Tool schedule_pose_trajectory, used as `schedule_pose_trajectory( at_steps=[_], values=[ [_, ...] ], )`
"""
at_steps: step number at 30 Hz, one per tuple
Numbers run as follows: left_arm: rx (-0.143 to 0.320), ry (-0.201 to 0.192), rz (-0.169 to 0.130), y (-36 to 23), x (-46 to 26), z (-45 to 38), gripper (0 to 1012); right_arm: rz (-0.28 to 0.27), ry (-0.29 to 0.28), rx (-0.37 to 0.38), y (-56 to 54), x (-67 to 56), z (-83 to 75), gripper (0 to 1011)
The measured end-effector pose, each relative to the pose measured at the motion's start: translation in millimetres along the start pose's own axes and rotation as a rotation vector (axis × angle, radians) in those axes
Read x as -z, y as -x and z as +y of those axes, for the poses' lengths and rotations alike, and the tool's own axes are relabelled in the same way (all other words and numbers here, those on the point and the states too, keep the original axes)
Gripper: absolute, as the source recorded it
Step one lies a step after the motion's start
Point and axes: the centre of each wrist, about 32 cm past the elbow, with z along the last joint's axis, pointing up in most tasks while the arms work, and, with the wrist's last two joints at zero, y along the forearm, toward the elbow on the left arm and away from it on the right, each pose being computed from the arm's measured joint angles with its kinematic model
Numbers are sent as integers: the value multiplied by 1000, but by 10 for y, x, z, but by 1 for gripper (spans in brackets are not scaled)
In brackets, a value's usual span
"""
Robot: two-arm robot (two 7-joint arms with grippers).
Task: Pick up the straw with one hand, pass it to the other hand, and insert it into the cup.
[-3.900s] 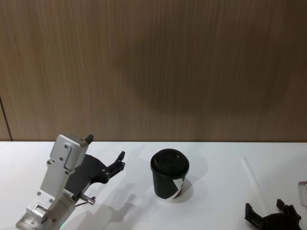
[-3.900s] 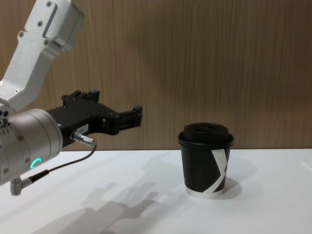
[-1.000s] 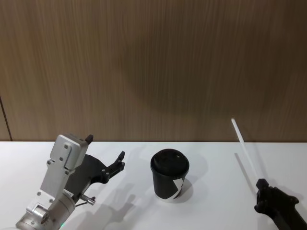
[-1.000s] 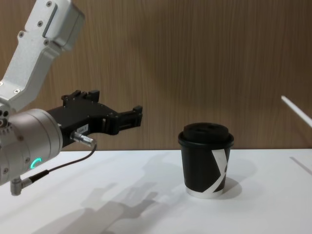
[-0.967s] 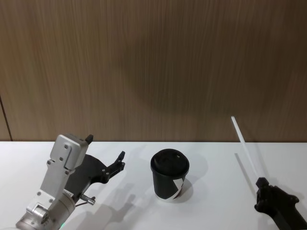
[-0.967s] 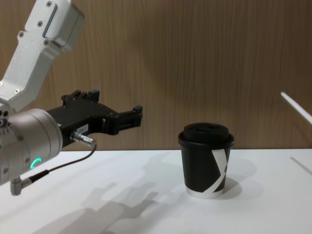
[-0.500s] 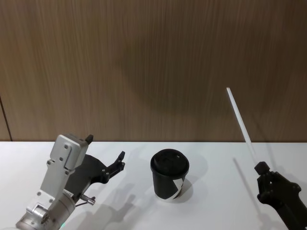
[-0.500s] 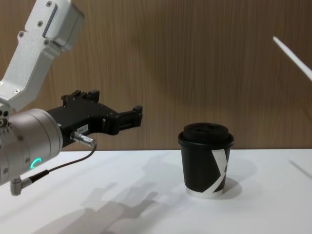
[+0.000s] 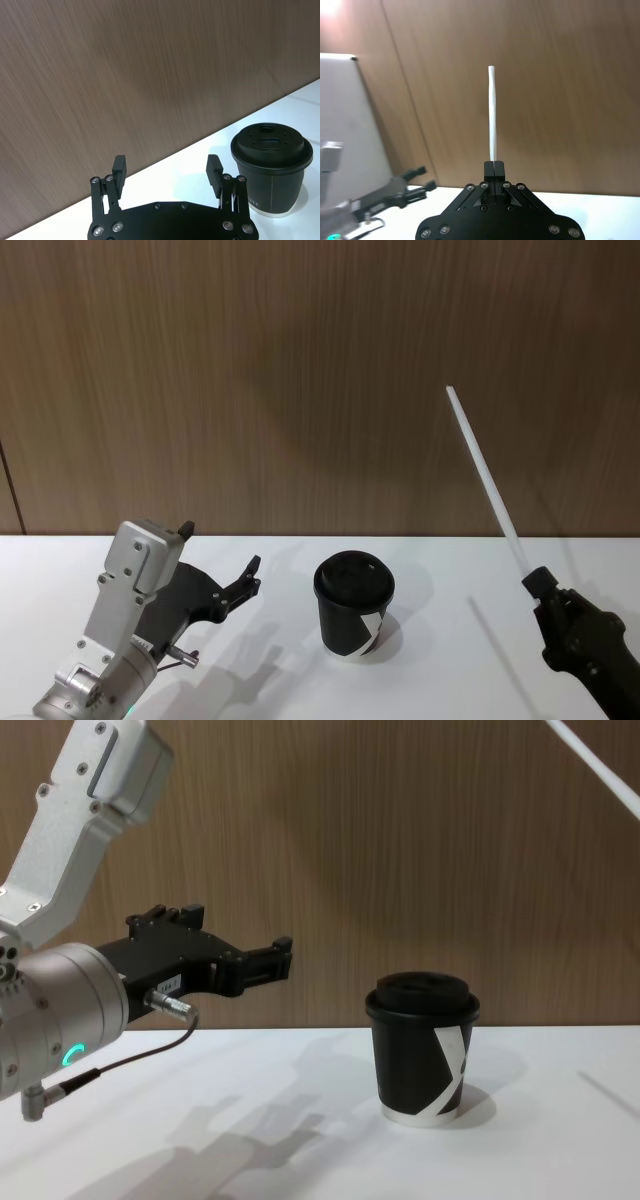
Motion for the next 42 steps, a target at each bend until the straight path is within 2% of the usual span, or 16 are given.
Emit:
schedule_pose_trajectory(
  at_steps=[14, 26, 33, 42],
  values=[
    [0, 0, 0, 0, 0, 0, 1003, 109, 7, -203, 2, -63, -27, 2],
    [12, 2, 1, -8, -8, -3, 1003, 163, 21, -298, 26, -77, -34, 2],
    [64, 12, 12, -54, -46, -13, 1003, 182, 25, -327, 33, -80, -36, 2],
    [167, 39, 33, -137, -115, -35, 1003, 192, 27, -343, 37, -81, -37, 2]
  ],
)
